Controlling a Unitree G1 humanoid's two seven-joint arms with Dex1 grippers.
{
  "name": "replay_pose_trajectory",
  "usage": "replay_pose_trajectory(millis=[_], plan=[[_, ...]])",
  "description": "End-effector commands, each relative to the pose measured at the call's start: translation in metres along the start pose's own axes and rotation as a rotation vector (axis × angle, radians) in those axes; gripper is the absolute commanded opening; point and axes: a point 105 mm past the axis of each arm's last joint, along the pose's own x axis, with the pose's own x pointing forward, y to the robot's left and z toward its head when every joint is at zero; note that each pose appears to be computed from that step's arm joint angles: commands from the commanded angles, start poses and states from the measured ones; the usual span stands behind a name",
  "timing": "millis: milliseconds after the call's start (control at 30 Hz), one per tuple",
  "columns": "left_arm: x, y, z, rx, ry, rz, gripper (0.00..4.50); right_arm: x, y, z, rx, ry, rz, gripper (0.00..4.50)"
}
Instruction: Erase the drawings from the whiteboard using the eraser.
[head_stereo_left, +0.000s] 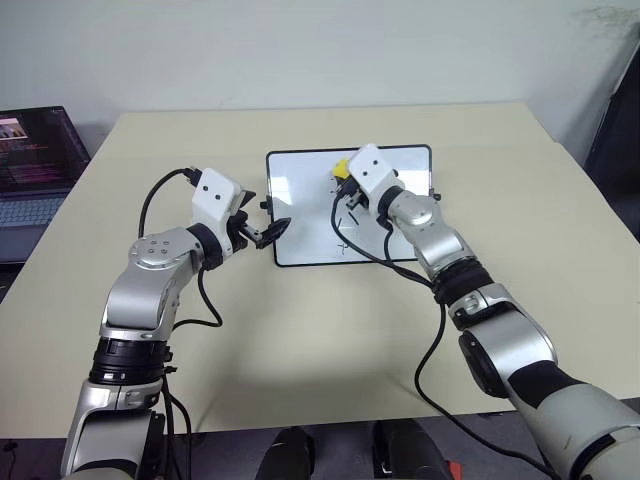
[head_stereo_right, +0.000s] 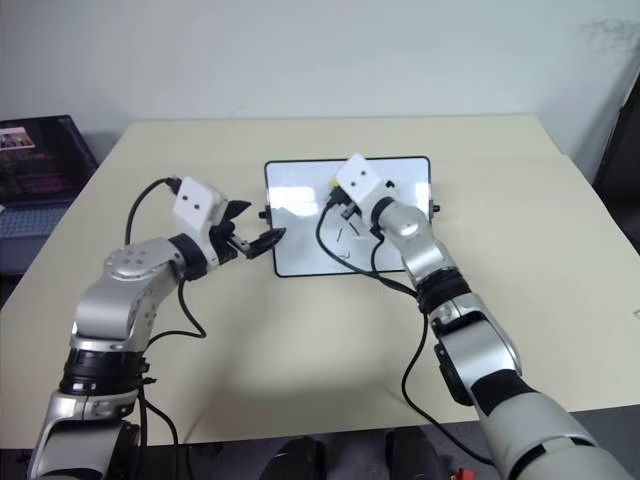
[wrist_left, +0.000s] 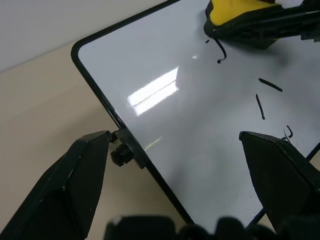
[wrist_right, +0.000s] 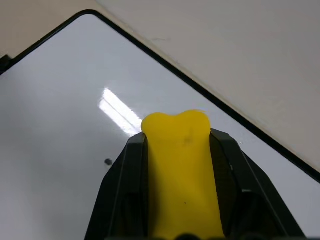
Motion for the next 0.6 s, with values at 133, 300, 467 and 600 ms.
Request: replay_pose_trajectory(millis=[133,300,467,600], plan=[[-0.001,0.001,0.012,0.029,-0.036,0.004,4.50,-0.001,0.029,-0.022,-0.043,0.072,0.128,1.29],[-0.001,0.001,0.011,0.027,-0.035,0.003,4.50,-0.007,0.039,-0.033,-0.072,0.105,0.171,1.29],[0.000,0.000,0.011,0.026,-0.036,-0.002,4.50,-0.002,0.009,-0.007,-0.121,0.015,0.040,1.29],[0.001,-0.002,0.011,0.023,-0.038,-0.007,4.50,-0.001,-0.011,0.010,-0.146,-0.039,-0.048,1.29]])
